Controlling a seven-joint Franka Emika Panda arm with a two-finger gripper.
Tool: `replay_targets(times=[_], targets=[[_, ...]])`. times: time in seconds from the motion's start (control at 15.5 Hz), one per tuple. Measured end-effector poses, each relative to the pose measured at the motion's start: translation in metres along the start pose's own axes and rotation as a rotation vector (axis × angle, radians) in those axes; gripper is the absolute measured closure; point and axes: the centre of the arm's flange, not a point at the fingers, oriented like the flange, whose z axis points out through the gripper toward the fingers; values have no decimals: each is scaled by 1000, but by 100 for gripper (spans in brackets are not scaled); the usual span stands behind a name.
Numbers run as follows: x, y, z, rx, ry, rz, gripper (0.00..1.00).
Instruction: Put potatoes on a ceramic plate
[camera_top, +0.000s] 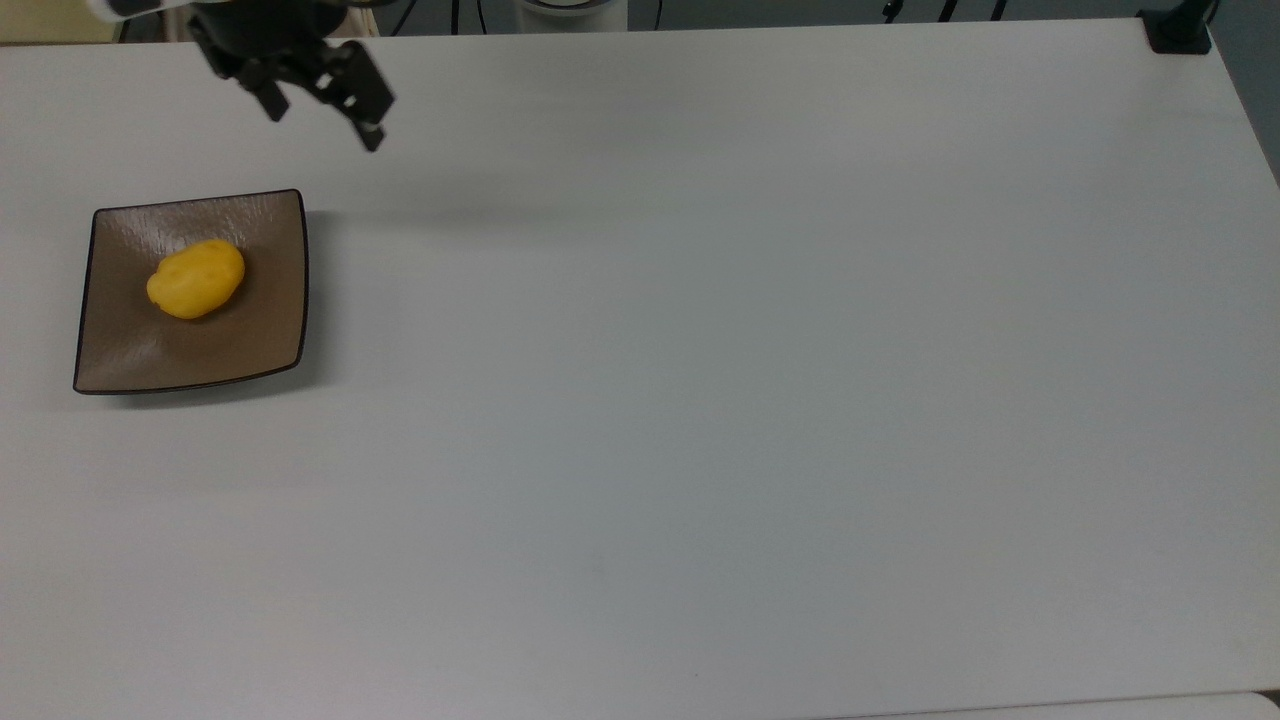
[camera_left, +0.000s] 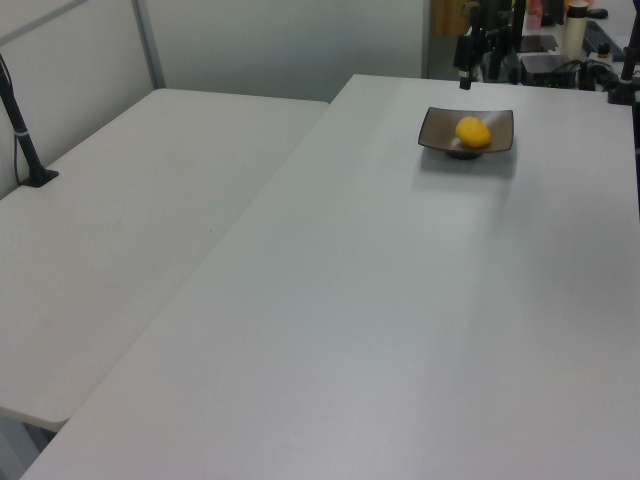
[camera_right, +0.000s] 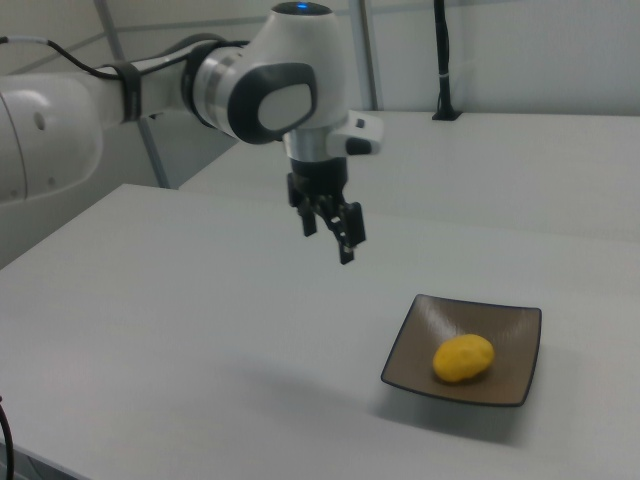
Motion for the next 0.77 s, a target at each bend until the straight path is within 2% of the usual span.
replay_targets(times=[0.19,0.45,0.77], targets=[[-15,-34,-15,2,0,-90,0],[-39,-85,-39,-32,42,-213,0],[-56,-107,-52,-32,52,-300,0]])
